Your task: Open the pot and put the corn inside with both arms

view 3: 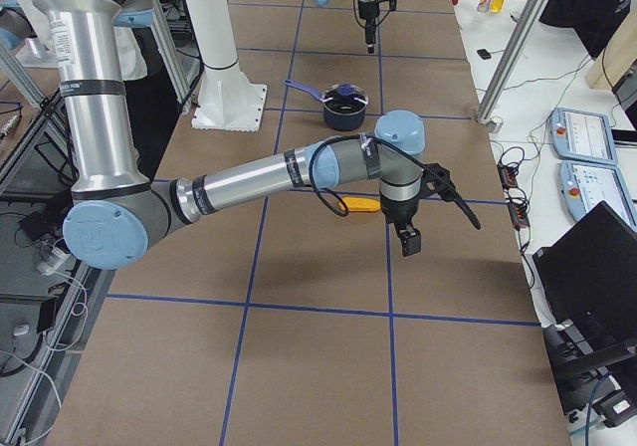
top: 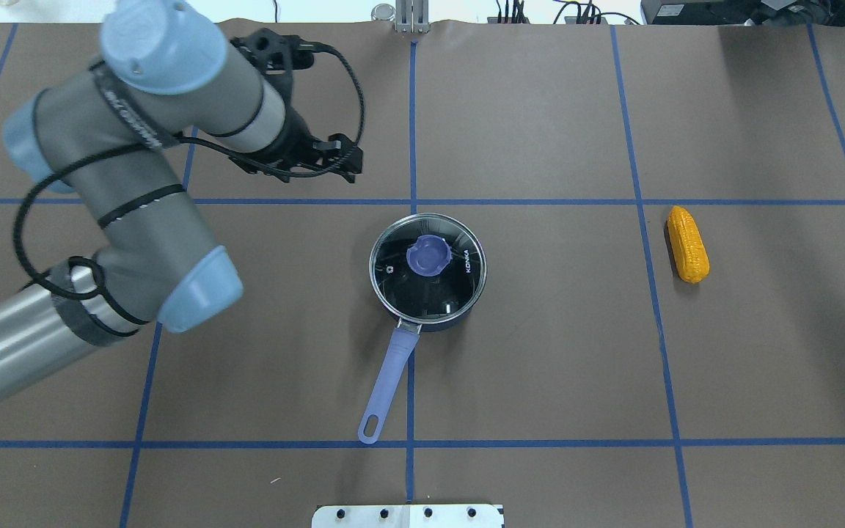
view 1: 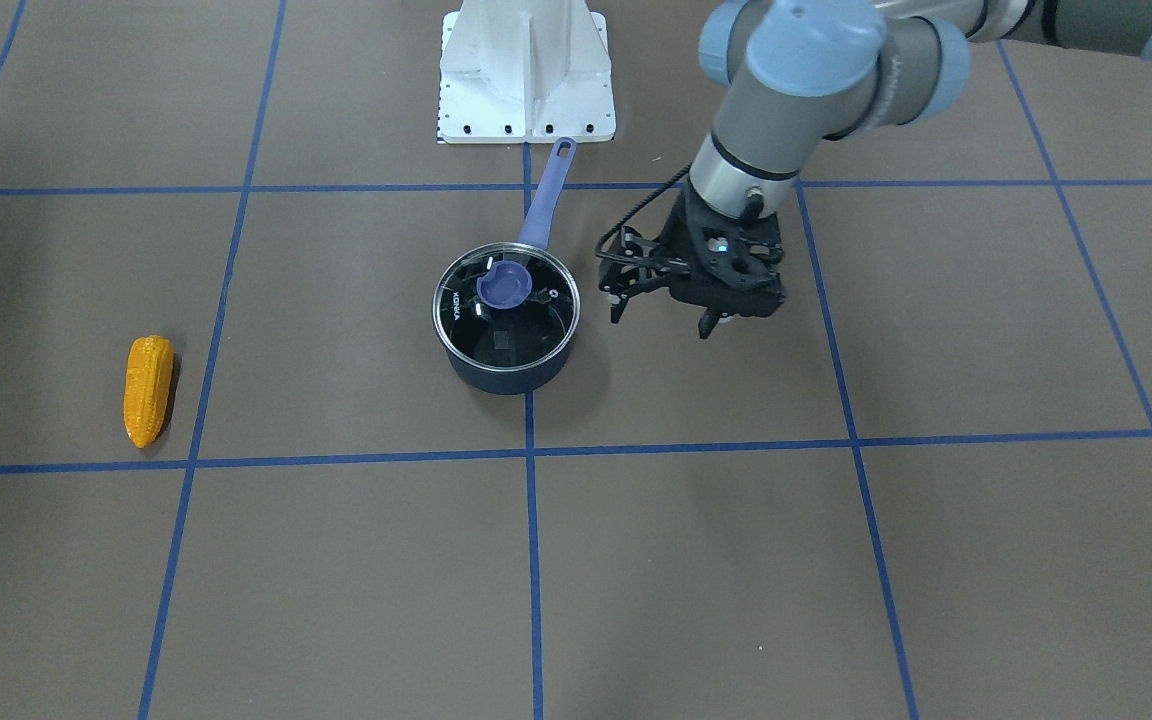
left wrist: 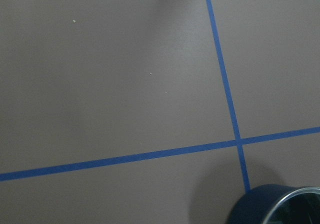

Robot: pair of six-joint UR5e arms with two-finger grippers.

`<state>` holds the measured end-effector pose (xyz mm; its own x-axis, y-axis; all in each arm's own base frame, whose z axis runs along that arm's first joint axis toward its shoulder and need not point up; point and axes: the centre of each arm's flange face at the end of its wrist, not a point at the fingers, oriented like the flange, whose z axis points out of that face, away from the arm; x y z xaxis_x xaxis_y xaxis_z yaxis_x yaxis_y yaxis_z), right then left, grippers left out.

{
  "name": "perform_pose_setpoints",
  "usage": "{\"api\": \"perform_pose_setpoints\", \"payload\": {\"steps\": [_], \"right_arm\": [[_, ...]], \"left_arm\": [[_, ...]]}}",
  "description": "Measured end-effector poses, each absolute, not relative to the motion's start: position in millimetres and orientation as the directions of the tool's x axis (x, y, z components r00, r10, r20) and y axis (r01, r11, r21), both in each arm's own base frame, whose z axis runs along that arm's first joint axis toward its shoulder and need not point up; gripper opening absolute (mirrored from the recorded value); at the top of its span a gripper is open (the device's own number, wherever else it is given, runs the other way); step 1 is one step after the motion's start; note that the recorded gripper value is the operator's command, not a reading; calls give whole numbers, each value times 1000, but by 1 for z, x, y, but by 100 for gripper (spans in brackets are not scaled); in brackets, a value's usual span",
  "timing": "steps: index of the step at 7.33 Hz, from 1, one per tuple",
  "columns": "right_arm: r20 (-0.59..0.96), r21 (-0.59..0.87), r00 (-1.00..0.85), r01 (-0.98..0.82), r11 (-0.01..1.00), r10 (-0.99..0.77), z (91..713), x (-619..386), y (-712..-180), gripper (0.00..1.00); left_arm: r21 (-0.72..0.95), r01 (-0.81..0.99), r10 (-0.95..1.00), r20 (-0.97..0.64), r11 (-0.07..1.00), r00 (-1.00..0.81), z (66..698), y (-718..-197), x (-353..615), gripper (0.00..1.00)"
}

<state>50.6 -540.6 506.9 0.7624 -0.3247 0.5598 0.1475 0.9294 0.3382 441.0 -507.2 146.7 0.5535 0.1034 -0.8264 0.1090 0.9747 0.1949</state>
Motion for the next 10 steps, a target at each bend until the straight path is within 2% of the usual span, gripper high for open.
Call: {"api": "perform_pose_setpoints", "payload": {"steps": [2,4,10], "right_arm": [[561,337,762,148,930,-324,508,50,-541,100],[561,337,762,148,930,-324,508,50,-541,100],[561,332,763,149,932,-322,511,51,-540,100]], "left_arm": [[137,116,42,-805,984,592,78,-489,508,98],[68,143,-36,-784,987,620,40,-489,560,98],[19,126,-69,-749,992,658,70,-472,591,98]]}}
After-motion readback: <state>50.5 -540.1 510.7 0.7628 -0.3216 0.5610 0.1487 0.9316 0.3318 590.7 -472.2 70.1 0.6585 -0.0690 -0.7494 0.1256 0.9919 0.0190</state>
